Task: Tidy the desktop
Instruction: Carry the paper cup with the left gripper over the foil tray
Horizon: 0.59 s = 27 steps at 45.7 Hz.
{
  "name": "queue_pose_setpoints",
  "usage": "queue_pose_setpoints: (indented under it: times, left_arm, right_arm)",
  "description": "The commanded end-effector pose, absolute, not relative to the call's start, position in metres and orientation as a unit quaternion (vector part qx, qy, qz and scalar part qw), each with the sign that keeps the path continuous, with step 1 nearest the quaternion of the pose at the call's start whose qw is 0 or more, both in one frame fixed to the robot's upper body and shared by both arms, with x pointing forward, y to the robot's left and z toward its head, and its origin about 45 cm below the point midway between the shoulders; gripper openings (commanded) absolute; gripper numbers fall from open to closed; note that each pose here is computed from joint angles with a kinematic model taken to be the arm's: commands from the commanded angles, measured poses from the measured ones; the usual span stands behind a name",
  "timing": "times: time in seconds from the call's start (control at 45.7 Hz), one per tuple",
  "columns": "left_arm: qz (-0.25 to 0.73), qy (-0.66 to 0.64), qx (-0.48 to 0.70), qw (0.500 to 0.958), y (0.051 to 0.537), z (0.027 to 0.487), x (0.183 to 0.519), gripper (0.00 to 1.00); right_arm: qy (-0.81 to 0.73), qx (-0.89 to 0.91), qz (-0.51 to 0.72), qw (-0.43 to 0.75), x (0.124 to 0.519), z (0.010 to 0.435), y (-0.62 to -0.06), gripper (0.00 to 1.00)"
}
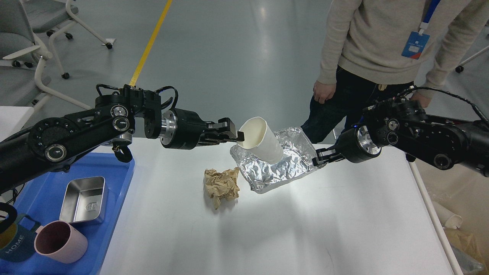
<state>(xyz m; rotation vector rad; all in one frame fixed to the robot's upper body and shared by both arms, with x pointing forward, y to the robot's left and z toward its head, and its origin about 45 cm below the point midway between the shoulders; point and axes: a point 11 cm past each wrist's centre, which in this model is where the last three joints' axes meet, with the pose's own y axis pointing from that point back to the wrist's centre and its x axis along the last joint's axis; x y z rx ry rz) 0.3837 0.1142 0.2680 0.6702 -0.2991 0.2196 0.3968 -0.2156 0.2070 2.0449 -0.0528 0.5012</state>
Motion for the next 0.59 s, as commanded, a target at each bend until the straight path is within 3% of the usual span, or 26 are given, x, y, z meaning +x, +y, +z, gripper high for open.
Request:
queue_pose_setpoints:
  times: [0.0, 0.569]
  left_arm:
    - [0.107, -0.143, 0.326, 0.928, 0.109, 0.265, 0.385, 0.07]
    - [0.12, -0.128, 0.321, 0.931, 0.077, 0.248, 0.396, 0.08]
  right_arm:
    - [-0.025, 0.844, 0.204, 0.496, 0.396, 0.209, -0.221, 0.0]
    - [-0.009, 0.849, 0.222, 0.479, 0.393, 0.222, -0.203, 0.0]
